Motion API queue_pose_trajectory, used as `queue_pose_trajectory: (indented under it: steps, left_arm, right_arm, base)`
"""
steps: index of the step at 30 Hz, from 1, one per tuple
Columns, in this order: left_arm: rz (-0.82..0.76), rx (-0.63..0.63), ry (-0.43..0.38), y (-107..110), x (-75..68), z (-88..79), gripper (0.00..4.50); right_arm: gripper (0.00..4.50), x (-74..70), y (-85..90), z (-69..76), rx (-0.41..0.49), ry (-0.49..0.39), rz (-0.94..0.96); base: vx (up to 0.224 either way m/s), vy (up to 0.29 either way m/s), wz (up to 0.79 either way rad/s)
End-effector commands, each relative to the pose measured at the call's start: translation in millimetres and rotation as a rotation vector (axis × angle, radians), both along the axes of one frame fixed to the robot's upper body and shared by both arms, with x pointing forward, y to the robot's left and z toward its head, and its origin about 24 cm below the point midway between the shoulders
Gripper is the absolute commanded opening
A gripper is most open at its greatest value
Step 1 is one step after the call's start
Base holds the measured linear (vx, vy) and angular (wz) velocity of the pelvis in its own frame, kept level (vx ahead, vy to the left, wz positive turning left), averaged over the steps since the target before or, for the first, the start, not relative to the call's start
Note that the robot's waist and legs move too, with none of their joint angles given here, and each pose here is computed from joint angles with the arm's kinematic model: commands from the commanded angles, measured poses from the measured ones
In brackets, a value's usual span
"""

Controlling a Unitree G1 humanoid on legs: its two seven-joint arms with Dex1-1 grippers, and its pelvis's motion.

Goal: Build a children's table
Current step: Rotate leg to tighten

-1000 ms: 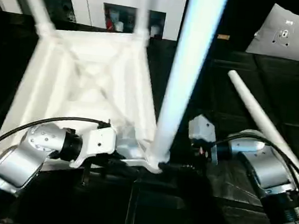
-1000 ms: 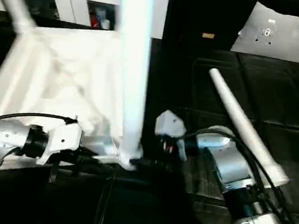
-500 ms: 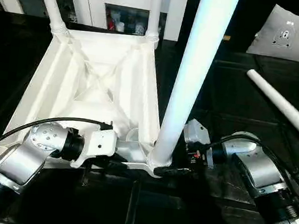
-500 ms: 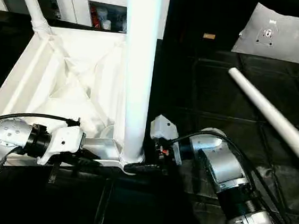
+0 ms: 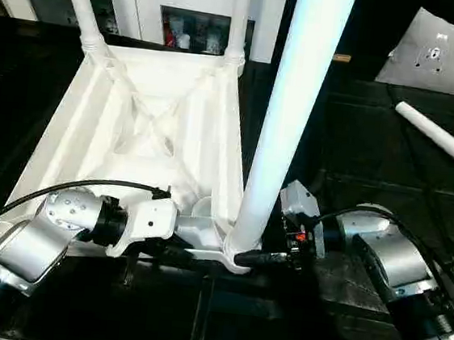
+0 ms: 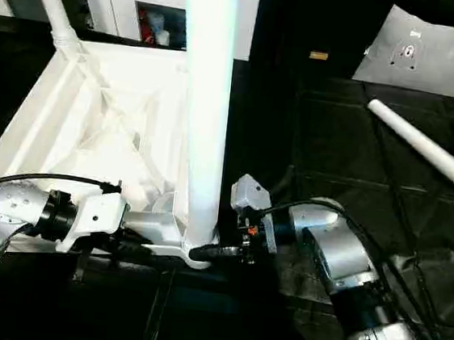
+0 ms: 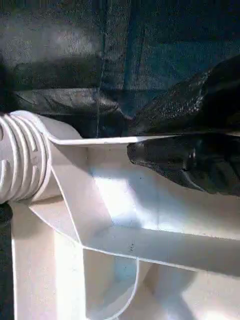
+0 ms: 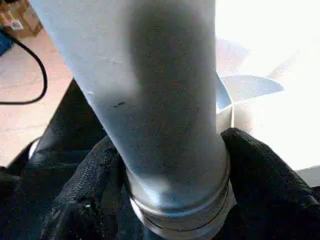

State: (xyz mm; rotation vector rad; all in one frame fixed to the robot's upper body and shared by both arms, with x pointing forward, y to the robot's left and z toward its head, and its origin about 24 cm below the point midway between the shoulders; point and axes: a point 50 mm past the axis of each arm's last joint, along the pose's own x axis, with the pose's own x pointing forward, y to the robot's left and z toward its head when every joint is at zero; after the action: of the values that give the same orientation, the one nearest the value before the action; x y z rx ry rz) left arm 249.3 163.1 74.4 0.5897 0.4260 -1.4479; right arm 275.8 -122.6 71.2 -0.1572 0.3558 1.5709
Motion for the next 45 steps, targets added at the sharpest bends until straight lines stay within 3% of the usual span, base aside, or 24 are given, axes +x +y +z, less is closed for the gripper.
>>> queue_pose_trajectory:
  steps: [1,4,6,8,13,17,22,25,28,34,41,45]
  left_arm:
    - [0.02,-0.013,0.05,-8,-5.9,-9.7,0.0]
    - [0.198,-0.092,0.026,-16,0.7,-4.3,0.0]
    - [0.231,-0.103,0.022,-17,1.7,-3.5,0.0]
    - [0.45,-0.211,-0.001,-35,8.8,4.1,0.0]
    - [0.629,-0.286,-0.022,-54,16.0,9.5,0.0]
    - [0.703,-0.319,-0.049,-74,18.9,14.9,0.0]
    - [0.662,-0.315,-0.071,-94,15.9,20.0,0.0]
    - [0.646,-0.28,-0.077,-93,13.2,18.0,0.0]
    - [0.649,-0.255,-0.085,-87,13.5,15.3,0.0]
    - [0.664,-0.221,-0.102,-70,17.3,12.9,0.0]
    - [0.668,-0.201,-0.112,-55,19.3,11.0,0.0]
    - [0.666,-0.199,-0.113,-51,19.9,10.5,0.0]
  right_arm:
    - [2.69,-9.1,7.9,-3.9,0.049,0.058,0.009]
    - [2.68,-11.3,15.1,-18.0,0.038,0.063,-0.169]
    - [2.68,-11.0,16.6,-20.5,0.034,0.061,-0.204]
    - [2.68,-4.7,34.0,-29.5,0.054,0.11,-0.455]
    - [2.67,5.2,51.5,-30.5,0.083,0.164,-0.66]
    - [2.67,10.4,67.5,-30.3,0.071,0.18,-0.78]
    - [2.67,13.8,78.3,-29.8,0.033,0.156,-0.855]
    - [2.67,16.6,77.6,-27.7,0.05,0.14,-0.885]
    - [3.37,17.8,75.1,-25.1,0.061,0.116,-0.884]
    - [3.81,16.4,64.0,-19.2,0.091,0.061,-0.869]
    - [4.46,5.7,34.8,-14.0,0.124,0.014,-0.818]
    - [4.46,1.1,23.4,-12.2,0.128,-0.007,-0.787]
  base:
    - [0.0,0.0,0.0]
    - [0.0,0.0,0.0]
    - [0.0,0.0,0.0]
    - [-0.053,0.004,-0.04]
    - [-0.021,0.003,-0.02]
    - [0.0,0.0,0.0]
    - [0.0,0.0,0.0]
    - [0.0,0.0,0.0]
    - [0.0,0.0,0.0]
    - [0.0,0.0,0.0]
    - [0.0,0.0,0.0]
    - [0.0,0.0,0.0]
